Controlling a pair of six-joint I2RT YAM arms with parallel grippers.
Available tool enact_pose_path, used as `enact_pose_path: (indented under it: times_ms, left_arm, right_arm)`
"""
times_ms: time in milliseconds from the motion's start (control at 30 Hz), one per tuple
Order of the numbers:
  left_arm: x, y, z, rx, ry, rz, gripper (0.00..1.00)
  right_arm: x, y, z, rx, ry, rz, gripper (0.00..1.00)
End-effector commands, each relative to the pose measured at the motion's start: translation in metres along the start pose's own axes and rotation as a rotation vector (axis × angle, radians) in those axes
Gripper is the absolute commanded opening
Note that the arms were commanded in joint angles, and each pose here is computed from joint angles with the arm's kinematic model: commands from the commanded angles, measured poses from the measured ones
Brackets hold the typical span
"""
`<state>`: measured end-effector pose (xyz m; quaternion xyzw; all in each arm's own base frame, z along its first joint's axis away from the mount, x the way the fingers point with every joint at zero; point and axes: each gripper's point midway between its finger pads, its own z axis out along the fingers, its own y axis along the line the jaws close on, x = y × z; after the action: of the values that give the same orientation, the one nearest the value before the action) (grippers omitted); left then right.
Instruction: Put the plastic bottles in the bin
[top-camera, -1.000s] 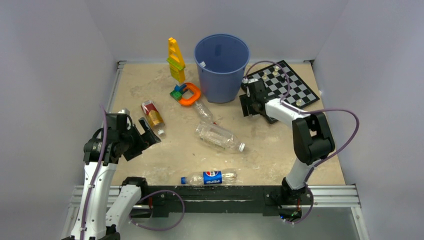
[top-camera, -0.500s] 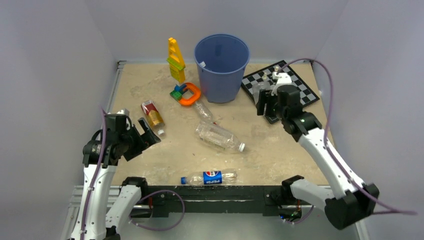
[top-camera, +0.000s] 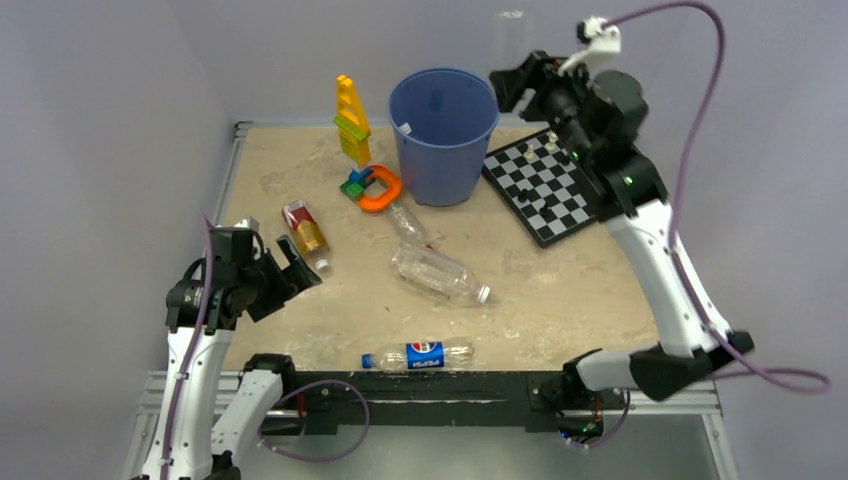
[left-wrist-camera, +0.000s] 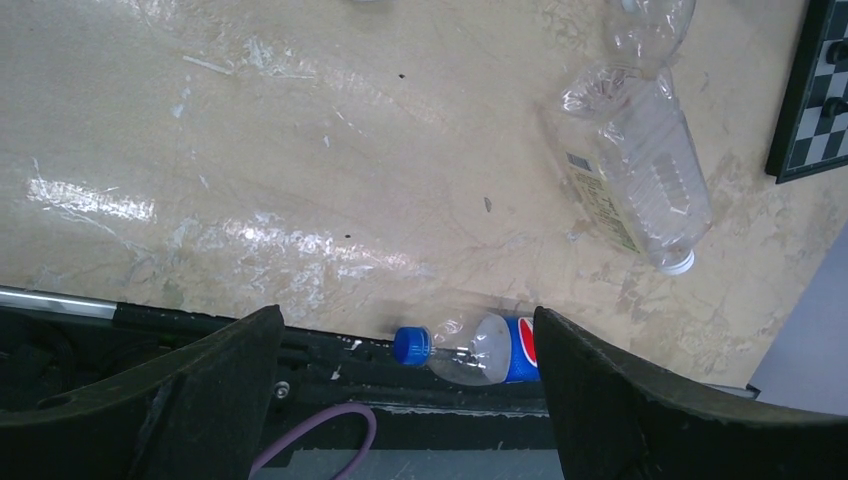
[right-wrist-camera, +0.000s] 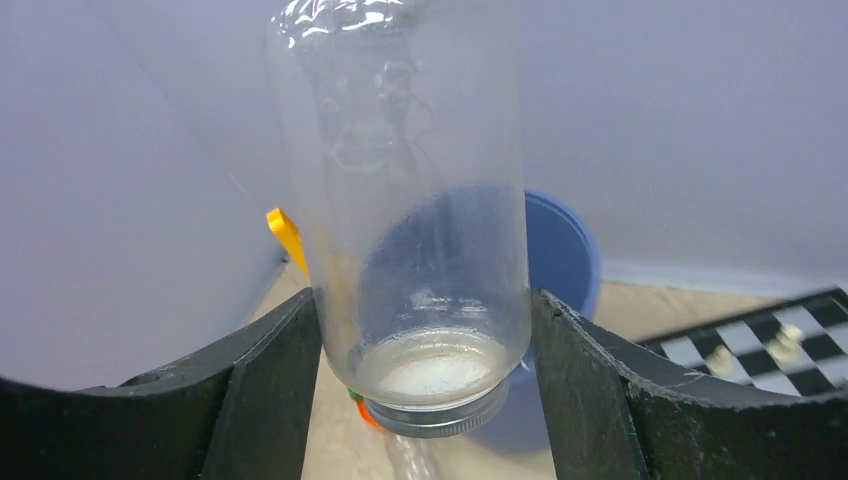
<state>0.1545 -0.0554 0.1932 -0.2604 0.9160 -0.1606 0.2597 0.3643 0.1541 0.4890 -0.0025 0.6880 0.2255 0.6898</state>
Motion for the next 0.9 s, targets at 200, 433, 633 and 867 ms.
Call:
enact_pose_path:
  times_ms: [200, 433, 633, 867]
  left_arm:
    - [-0.013, -0.006, 0.003, -0.017, -0.010, -0.031, 0.98]
    - [-0.025, -0.012, 0.018, -0.041, -0.006, -0.077, 1.00]
    - [-0.040, -0.008, 0.030, -0.105, -0.017, -0.069, 0.99]
    - [-0.061, 0.004, 0.059, -0.212, -0.040, -0.057, 0.98]
  right_arm:
    - [0.067, 0.031, 0.132, -0.071, 0.117, -0.001, 0.80]
    - [0.055, 0.030, 0.129, -0.059, 0.113, -0.050, 0.97]
    - [0.034, 0.027, 0.094, -0.046, 0.091, -0.071, 0.99]
    - [0.054, 0.013, 0.022, -0.041, 0.099, -0.001, 0.99]
